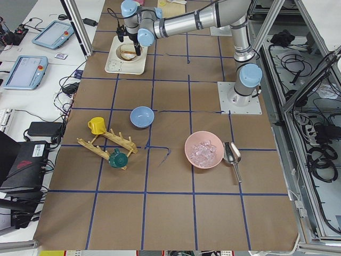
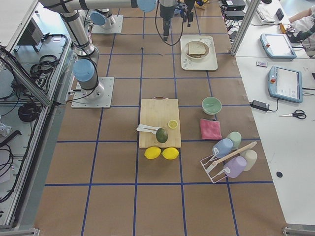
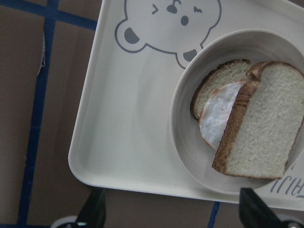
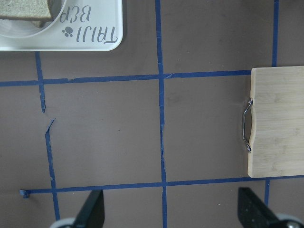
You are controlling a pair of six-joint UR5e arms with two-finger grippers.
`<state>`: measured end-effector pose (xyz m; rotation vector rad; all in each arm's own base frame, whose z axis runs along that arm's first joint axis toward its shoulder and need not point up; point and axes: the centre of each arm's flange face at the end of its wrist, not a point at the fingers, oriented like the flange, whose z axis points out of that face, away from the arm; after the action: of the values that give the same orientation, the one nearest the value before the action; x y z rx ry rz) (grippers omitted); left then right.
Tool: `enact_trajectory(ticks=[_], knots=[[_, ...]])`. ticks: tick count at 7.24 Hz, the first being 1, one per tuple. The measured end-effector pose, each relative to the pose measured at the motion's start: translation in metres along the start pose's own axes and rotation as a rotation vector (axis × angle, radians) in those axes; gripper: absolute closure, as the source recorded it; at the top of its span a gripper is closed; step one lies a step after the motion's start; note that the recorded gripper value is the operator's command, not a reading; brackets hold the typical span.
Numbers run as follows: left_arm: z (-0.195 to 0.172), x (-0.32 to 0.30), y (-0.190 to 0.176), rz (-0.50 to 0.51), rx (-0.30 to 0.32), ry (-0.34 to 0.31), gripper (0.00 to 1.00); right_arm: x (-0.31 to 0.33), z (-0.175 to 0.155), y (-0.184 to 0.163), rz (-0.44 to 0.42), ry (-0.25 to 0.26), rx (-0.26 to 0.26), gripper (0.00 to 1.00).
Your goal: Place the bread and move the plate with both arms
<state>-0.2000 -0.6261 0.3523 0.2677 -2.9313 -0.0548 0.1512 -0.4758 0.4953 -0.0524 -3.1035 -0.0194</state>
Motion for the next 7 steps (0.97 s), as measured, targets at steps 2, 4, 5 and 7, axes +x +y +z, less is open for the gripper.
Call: enact_trajectory(ticks=[2, 4, 5, 7], knots=[[-0.078, 0.000, 0.059, 0.019, -0.025, -0.025, 0.00, 0.000, 0.000, 0.000, -0.001, -0.001, 0.000, 0.00], [-0.130, -0.006, 0.113, 0.021, -0.033, -0.055, 0.00, -0.001, -0.001, 0.001, -0.004, -0.003, 0.000, 0.00], [-0.136, -0.014, 0.134, 0.024, -0.034, -0.093, 0.00, -0.001, -0.001, 0.001, -0.005, -0.005, 0.001, 0.00], [-0.135, -0.027, 0.165, 0.045, -0.033, -0.130, 0.00, -0.001, -0.001, 0.001, -0.009, -0.006, 0.004, 0.00]])
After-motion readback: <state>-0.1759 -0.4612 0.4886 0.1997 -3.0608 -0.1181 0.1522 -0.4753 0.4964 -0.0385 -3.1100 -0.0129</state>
